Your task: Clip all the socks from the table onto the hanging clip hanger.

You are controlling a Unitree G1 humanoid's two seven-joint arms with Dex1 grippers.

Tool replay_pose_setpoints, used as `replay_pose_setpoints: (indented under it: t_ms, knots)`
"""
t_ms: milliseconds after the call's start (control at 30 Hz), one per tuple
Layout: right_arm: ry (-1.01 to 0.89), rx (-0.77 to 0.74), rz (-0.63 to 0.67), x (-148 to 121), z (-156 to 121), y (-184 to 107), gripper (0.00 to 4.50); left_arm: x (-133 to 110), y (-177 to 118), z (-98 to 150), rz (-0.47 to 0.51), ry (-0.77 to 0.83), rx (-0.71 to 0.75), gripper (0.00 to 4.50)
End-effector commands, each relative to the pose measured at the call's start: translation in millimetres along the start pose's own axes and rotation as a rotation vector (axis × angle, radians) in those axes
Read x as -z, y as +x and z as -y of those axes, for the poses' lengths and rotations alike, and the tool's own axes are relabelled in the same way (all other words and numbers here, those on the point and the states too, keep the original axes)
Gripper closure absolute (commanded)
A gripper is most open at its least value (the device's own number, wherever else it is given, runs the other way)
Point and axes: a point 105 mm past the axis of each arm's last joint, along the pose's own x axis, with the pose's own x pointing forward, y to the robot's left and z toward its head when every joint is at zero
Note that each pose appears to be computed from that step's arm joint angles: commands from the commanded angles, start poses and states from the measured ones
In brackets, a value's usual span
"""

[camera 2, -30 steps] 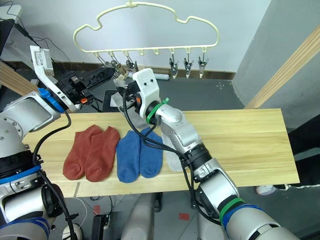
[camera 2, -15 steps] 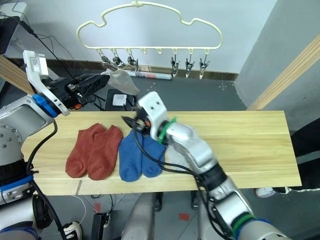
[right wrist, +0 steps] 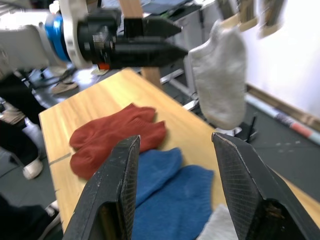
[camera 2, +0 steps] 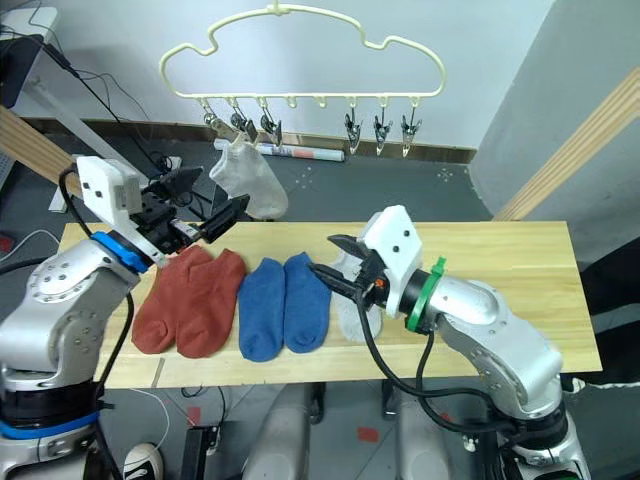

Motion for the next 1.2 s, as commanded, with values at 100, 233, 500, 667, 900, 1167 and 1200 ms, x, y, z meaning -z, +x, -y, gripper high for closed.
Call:
replay_pose_setpoints:
  t_ms: [100,233,500,667,900,1167,1200]
  knots:
    - [-0.038,0.023,0.031,-18,1,-28,2.13,-5,11,1,0.112,0.015,-0.149,0.02]
    - [-0.047,0.043,-0.005,-17,6,-40,2.13,-1,19,2,0.152,-0.030,-0.200,0.41]
    - [-0.075,0.012,0.038,-36,0,-54,2.13,-3,37,8,0.181,-0.005,-0.189,1.70]
    - [-0.049,0.007,0.021,-34,-3,-61,2.13,-2,44,-5,0.192,-0.025,-0.244,1.70]
    - [-0.040,0.026,0.021,-36,-1,-61,2.13,-8,49,-10,0.233,-0.024,-0.267,1.70]
    - [-0.031,0.035,0.016,-34,0,-61,2.13,-13,51,-16,0.254,-0.016,-0.277,1.70]
    - [-0.031,0.036,0.015,-33,0,-61,2.13,-13,50,-17,0.258,-0.014,-0.281,1.88]
